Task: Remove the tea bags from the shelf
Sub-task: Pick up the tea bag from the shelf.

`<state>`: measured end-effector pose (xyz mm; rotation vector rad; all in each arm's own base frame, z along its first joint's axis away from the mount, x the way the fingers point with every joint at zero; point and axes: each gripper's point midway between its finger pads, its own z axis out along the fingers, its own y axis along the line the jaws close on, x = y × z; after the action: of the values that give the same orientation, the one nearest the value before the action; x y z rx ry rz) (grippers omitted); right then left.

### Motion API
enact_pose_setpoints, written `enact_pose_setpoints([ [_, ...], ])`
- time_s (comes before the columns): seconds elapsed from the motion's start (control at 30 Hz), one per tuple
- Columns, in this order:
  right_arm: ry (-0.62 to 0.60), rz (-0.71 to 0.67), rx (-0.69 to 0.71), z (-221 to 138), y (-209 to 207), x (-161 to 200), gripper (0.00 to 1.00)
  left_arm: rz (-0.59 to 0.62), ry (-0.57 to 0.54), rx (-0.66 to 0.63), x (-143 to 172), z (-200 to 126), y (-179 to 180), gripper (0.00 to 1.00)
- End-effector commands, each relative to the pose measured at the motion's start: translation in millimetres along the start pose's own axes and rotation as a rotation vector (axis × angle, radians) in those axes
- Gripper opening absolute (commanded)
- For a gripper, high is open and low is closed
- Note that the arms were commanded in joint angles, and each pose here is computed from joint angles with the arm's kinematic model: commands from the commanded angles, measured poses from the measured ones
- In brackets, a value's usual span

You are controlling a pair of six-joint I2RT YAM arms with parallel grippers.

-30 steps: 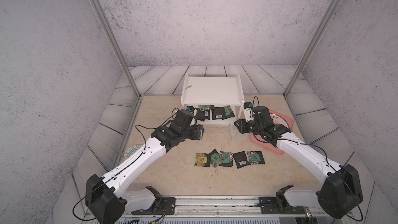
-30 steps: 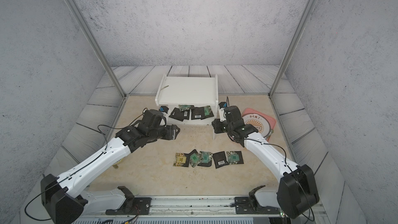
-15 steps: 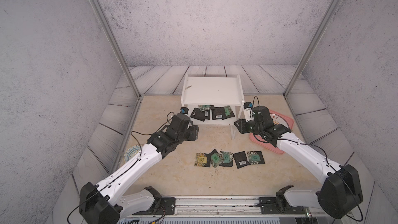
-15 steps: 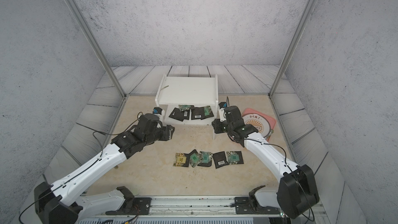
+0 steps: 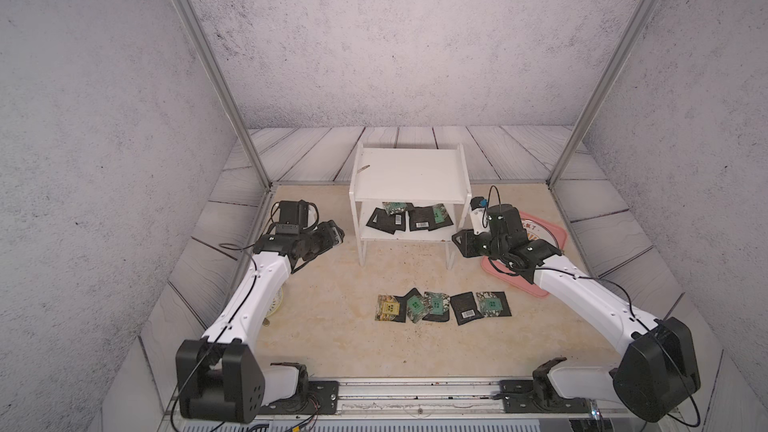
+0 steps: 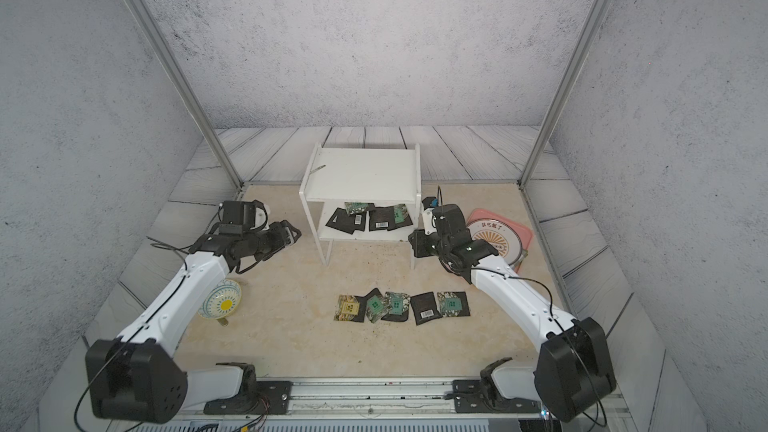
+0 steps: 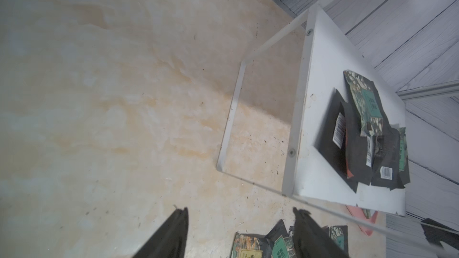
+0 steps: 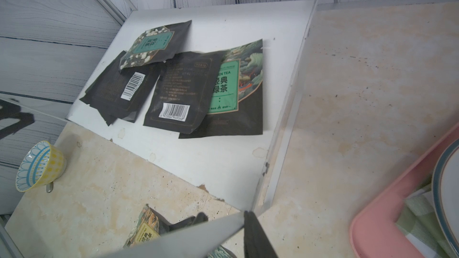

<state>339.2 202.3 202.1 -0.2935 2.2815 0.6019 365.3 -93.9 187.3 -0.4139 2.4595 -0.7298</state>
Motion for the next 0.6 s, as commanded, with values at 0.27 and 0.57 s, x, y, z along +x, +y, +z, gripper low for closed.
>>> enact_pose_setpoints([
  [0.27, 0.005, -0.005, -0.039, 3, 7, 1, 0.29, -0.033, 0.197, 0.410, -40, 36, -62, 0.77],
  [0.57, 0.013, 0.003, -0.047, 7, 7, 3, 0.29, -0.014, 0.310, 0.420, -26, 65, -66, 0.77],
])
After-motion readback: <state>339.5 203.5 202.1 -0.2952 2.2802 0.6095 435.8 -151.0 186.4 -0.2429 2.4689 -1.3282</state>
